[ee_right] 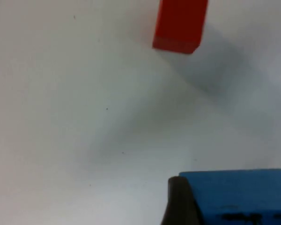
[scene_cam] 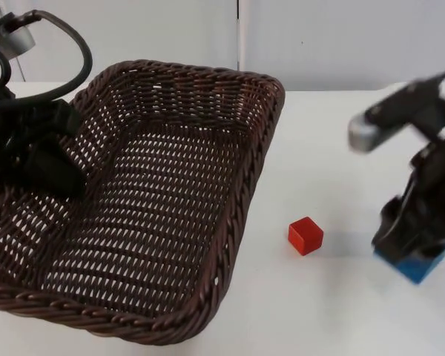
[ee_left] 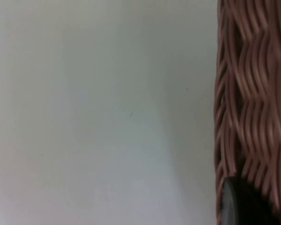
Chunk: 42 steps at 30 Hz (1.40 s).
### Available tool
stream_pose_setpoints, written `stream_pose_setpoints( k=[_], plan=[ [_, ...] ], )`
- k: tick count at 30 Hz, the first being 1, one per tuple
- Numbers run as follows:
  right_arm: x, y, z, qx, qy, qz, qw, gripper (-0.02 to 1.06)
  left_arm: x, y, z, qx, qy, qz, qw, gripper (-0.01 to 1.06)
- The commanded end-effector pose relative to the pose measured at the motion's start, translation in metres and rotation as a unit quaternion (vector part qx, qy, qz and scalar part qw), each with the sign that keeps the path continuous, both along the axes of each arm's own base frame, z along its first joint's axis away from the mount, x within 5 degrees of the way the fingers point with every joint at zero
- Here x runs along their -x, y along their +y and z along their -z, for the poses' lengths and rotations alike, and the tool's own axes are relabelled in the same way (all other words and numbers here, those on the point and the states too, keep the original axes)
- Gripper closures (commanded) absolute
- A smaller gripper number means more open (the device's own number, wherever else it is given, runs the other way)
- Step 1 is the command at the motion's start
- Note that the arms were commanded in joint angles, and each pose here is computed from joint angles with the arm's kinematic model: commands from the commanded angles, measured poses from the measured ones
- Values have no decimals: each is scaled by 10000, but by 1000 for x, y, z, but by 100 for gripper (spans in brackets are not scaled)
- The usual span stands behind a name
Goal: Pick up the basket with the left hand and place the largest block into the basket with the right hand.
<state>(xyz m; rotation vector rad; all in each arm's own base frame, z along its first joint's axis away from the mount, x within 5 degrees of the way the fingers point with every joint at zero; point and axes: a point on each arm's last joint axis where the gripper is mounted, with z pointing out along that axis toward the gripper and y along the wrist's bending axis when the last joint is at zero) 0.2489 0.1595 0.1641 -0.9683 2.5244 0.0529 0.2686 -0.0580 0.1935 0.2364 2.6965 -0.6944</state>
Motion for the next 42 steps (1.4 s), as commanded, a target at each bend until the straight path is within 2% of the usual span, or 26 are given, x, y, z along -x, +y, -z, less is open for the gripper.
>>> stream_pose_setpoints(
  k=[1,5,16,31,42],
  plan=[
    [6,-4,-22,-69,-171,14,9998,105,1,-3,-4,164,-33,-88,9998,105],
    [20,-15,-59,-235,-478,61,9986,105,1,-3,-4,164,-33,-88,9998,105],
    [47,-33,-115,-752,-1234,108,9894,105,1,-3,-4,164,-33,-88,9998,105],
    [50,-34,-120,-859,-1322,113,9874,105,1,-3,-4,164,-33,-88,9998,105],
    [47,-27,-128,-1194,-1304,119,9842,105,-1,-2,-4,107,-126,-167,9997,105]
  ],
)
